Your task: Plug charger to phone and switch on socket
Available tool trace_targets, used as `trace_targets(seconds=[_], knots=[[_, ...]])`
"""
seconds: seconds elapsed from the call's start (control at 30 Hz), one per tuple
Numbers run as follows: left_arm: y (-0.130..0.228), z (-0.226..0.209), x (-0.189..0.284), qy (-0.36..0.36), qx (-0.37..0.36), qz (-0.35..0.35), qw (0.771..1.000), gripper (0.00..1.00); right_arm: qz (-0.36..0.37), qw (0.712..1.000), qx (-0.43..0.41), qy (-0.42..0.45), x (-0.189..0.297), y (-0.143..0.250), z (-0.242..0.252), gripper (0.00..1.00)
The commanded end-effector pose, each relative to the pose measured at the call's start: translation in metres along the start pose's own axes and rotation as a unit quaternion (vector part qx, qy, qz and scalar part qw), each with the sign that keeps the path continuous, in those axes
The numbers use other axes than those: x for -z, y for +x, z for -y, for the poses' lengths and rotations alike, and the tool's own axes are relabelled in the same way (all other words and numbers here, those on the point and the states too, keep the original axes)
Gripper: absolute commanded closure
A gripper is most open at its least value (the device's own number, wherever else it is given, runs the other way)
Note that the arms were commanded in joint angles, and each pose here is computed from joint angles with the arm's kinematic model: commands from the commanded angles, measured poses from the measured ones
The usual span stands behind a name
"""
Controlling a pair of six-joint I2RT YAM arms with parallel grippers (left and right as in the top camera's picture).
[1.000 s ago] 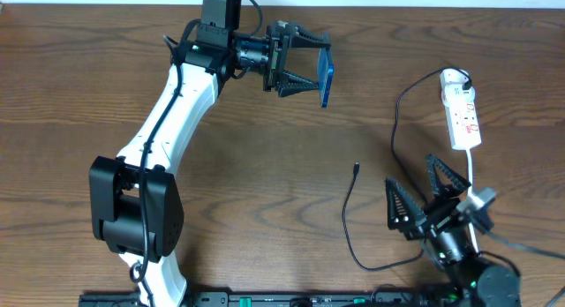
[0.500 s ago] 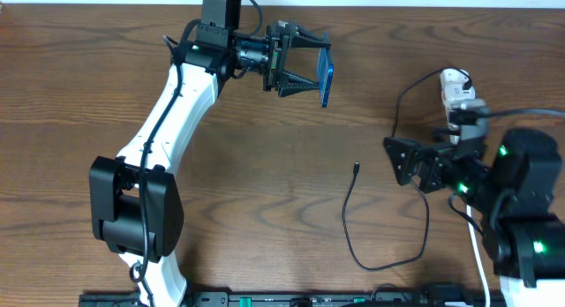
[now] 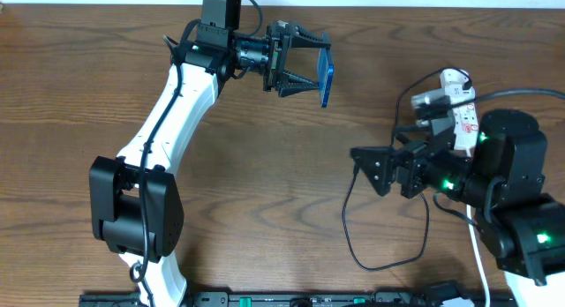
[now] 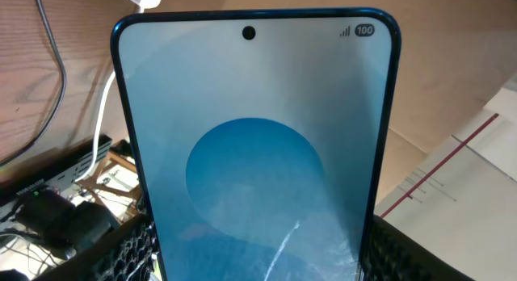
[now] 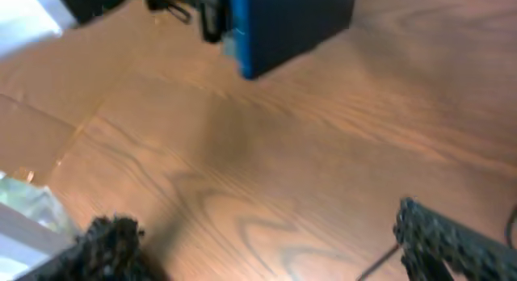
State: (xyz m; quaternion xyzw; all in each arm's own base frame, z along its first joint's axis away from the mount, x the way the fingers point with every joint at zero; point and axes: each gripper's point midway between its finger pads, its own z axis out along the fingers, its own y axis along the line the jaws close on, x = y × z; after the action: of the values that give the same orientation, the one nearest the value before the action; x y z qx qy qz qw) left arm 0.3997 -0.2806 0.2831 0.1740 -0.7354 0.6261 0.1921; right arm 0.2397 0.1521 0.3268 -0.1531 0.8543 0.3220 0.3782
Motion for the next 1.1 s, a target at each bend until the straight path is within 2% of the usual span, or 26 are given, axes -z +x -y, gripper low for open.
trace_targets(seconds=[0.0, 0.2, 0.33, 0.53, 0.73, 0.8, 1.07], knots=[[0.012, 0.008, 0.005, 0.006, -0.011, -0.007, 1.0, 0.3, -0.011, 0.999, 0.002, 0.045, -0.003, -0.019, -0.005, 0.01], [0.012, 0.008, 0.005, 0.005, -0.011, -0.007, 1.0, 0.3, -0.014, 0.99, -0.013, 0.139, -0.032, -0.05, -0.005, 0.01], [0.012, 0.008, 0.005, 0.006, -0.011, -0.007, 1.0, 0.31, 0.014, 0.979, -0.023, 0.202, -0.059, -0.067, -0.006, 0.07], [0.012, 0.008, 0.005, 0.006, -0.011, -0.007, 1.0, 0.31, 0.054, 0.954, -0.052, 0.29, -0.079, -0.072, 0.01, 0.13], [0.012, 0.008, 0.005, 0.006, -0.011, -0.007, 1.0, 0.31, 0.054, 0.951, -0.054, 0.301, -0.094, -0.073, 0.016, 0.21], [0.012, 0.008, 0.005, 0.006, -0.011, -0.007, 1.0, 0.31, 0.061, 0.951, -0.055, 0.297, -0.095, -0.076, 0.014, 0.27], [0.012, 0.008, 0.005, 0.006, -0.011, -0.007, 1.0, 0.3, 0.071, 0.954, -0.058, 0.287, -0.102, -0.082, 0.012, 0.32]])
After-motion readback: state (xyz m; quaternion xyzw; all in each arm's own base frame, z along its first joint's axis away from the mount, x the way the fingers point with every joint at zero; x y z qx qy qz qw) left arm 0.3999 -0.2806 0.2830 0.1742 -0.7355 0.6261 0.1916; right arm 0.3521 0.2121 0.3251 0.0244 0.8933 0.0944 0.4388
